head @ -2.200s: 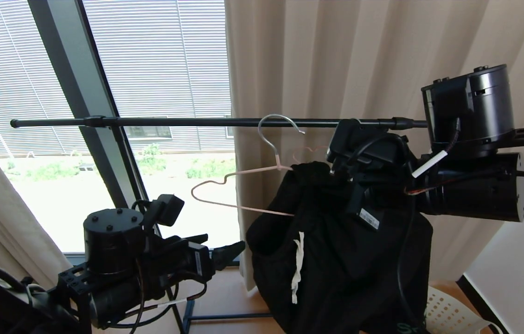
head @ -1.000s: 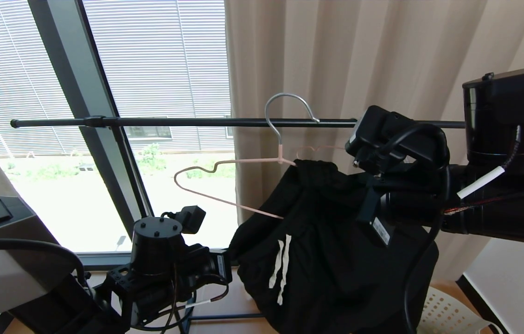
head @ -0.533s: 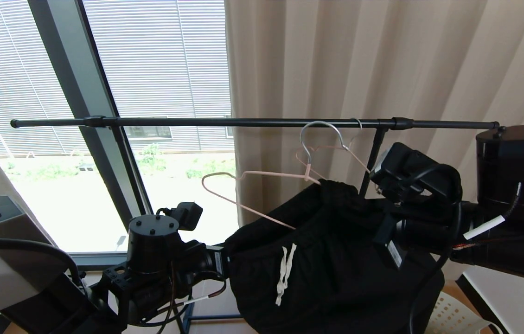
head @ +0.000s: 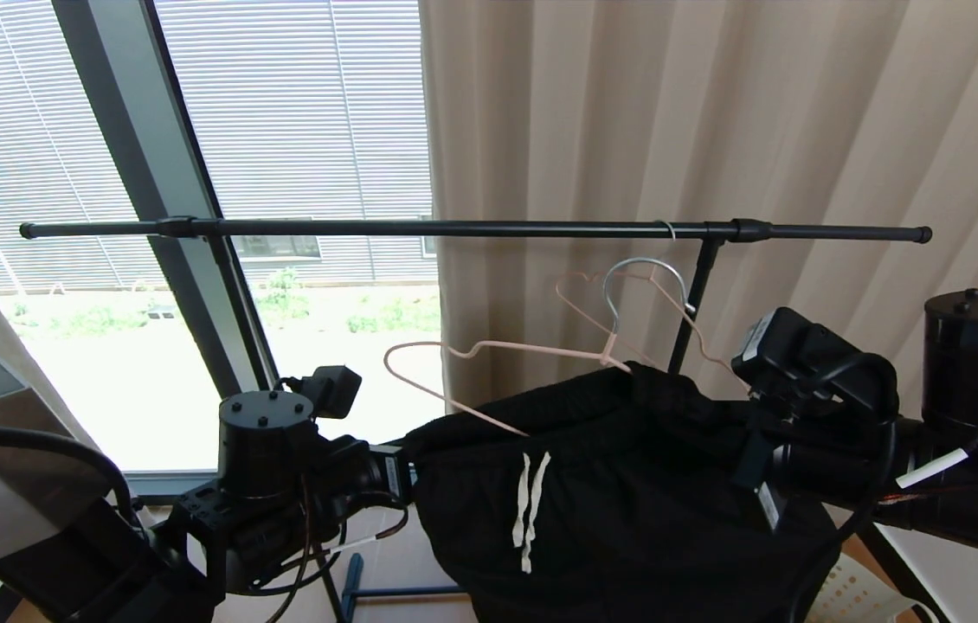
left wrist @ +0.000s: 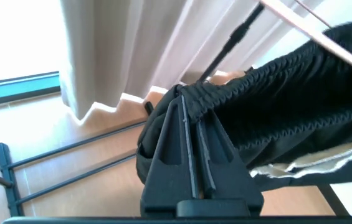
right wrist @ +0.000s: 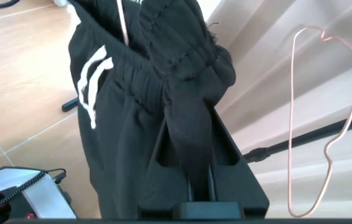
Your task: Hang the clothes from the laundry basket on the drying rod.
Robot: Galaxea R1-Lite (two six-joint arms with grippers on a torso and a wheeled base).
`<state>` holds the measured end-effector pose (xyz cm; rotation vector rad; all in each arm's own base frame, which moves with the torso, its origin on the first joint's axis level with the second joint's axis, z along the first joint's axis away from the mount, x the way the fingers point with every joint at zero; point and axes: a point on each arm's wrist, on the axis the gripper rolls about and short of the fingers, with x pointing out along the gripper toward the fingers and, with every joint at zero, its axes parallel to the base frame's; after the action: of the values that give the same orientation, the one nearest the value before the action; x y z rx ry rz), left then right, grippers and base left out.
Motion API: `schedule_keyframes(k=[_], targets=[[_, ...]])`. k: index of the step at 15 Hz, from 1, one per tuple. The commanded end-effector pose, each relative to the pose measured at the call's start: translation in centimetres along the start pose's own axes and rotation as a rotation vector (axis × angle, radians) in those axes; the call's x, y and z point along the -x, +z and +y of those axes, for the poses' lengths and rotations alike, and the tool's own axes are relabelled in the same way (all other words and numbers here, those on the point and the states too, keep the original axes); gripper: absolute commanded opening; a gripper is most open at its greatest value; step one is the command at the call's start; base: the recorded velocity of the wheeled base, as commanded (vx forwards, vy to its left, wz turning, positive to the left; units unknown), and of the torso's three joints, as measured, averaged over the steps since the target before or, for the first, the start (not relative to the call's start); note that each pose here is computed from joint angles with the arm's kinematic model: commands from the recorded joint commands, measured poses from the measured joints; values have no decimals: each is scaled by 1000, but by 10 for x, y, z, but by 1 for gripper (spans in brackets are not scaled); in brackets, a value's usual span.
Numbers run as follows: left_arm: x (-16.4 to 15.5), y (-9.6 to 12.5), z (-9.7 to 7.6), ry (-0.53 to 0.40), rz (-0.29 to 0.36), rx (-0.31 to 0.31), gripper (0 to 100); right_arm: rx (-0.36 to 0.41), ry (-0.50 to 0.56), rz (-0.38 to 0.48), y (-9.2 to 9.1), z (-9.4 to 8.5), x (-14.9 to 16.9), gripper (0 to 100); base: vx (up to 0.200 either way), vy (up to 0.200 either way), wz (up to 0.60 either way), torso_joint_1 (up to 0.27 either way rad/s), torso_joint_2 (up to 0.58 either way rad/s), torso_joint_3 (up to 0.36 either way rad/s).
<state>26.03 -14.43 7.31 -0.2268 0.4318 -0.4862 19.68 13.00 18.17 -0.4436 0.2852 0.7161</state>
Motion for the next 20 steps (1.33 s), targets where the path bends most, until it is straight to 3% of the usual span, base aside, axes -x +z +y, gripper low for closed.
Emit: schedule_keyframes(k=[1, 5, 7, 11, 20], targets=[[1, 6, 10, 31, -26, 4, 0, 3, 4, 6, -3, 2, 3, 0, 0, 0, 0, 0, 0, 0], [2, 12, 19, 52, -70, 2, 0, 12, 13, 20, -8, 4, 3, 0, 0, 0, 0, 0, 0, 0], [2, 15, 23, 63, -80, 2, 0, 68, 22, 37, -13, 7, 4, 0, 0, 0, 0, 0, 0, 0], [4, 20, 27, 69, -125, -2, 0, 106, 31, 59, -19, 8, 2, 0, 0, 0, 0, 0, 0, 0], [13, 32, 29, 75, -172, -1, 0, 113, 46, 132, -31, 7, -14, 0, 0, 0, 0, 0, 0, 0]])
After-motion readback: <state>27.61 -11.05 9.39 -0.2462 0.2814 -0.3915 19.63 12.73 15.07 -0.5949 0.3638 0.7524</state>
